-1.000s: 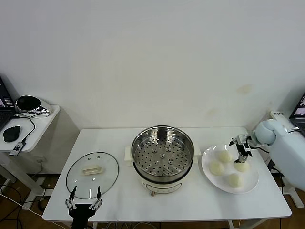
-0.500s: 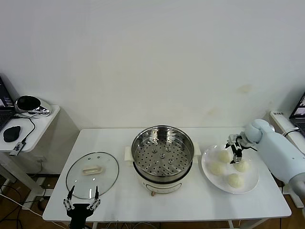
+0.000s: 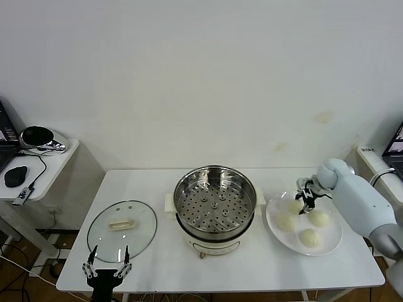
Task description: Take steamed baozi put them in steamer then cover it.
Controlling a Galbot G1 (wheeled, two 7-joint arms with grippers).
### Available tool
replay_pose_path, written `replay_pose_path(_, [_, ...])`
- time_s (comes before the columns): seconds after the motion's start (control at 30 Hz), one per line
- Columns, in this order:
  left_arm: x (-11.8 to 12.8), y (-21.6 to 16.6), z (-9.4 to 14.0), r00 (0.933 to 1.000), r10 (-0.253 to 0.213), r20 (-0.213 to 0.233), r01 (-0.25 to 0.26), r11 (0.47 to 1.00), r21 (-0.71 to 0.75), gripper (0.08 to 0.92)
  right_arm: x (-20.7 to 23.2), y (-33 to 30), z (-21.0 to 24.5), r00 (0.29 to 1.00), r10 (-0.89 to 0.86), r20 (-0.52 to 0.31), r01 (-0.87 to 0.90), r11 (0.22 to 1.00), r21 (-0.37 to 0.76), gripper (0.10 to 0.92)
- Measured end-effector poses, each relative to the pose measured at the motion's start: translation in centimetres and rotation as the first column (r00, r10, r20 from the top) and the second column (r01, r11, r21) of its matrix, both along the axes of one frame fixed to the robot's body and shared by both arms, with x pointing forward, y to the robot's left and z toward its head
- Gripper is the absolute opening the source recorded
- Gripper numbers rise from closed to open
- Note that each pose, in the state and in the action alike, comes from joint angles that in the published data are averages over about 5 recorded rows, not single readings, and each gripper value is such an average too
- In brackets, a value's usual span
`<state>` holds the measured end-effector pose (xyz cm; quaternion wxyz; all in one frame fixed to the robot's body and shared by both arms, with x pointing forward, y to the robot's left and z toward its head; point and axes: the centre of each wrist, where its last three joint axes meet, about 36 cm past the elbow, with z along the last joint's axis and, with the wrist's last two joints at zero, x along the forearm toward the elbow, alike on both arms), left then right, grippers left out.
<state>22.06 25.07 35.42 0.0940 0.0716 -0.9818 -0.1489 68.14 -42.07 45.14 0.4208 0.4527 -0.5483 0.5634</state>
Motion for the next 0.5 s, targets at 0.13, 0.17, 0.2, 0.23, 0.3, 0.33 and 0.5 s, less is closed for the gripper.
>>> replay_pose_path(0.13, [0.0, 0.0, 0.0, 1.0000, -0.001, 0.002, 0.001, 1.000, 0.002, 0.823, 0.0, -0.2, 0.9, 1.000, -0.001, 0.010, 0.001, 1.000, -0.003, 0.481])
replay_pose_path(0.17, [0.0, 0.0, 0.1, 1.0000, -0.001, 0.003, 0.001, 1.000, 0.002, 0.823, 0.0, -0.2, 1.2, 1.000, 0.000, 0.014, 0.000, 1.000, -0.003, 0.480])
replay_pose_path(0.2, [0.0, 0.1, 0.1, 1.0000, -0.002, 0.004, 0.002, 1.000, 0.003, 0.823, 0.0, -0.3, 1.6, 1.000, 0.001, 0.019, -0.001, 1.000, -0.001, 0.483])
replay_pose_path(0.23, [0.0, 0.1, 0.1, 1.0000, -0.002, 0.005, 0.002, 1.000, 0.003, 0.823, 0.0, -0.3, 2.1, 1.000, 0.003, 0.024, -0.003, 1.000, 0.001, 0.485])
replay_pose_path(0.3, [0.0, 0.1, 0.2, 1.0000, -0.004, 0.007, 0.004, 1.000, 0.004, 0.823, 0.0, -0.2, 3.3, 0.999, 0.010, 0.036, -0.010, 1.000, 0.010, 0.489])
replay_pose_path(0.33, [0.0, 0.1, 0.2, 1.0000, -0.005, 0.008, 0.005, 1.000, 0.003, 0.823, 0.0, -0.2, 4.0, 0.999, 0.014, 0.044, -0.015, 1.000, 0.015, 0.491])
replay_pose_path(0.5, [0.1, 0.1, 0.2, 0.9998, -0.013, 0.012, 0.013, 1.000, 0.001, 0.823, 0.0, 0.3, 9.0, 0.993, 0.046, 0.104, -0.051, 0.998, 0.046, 0.492])
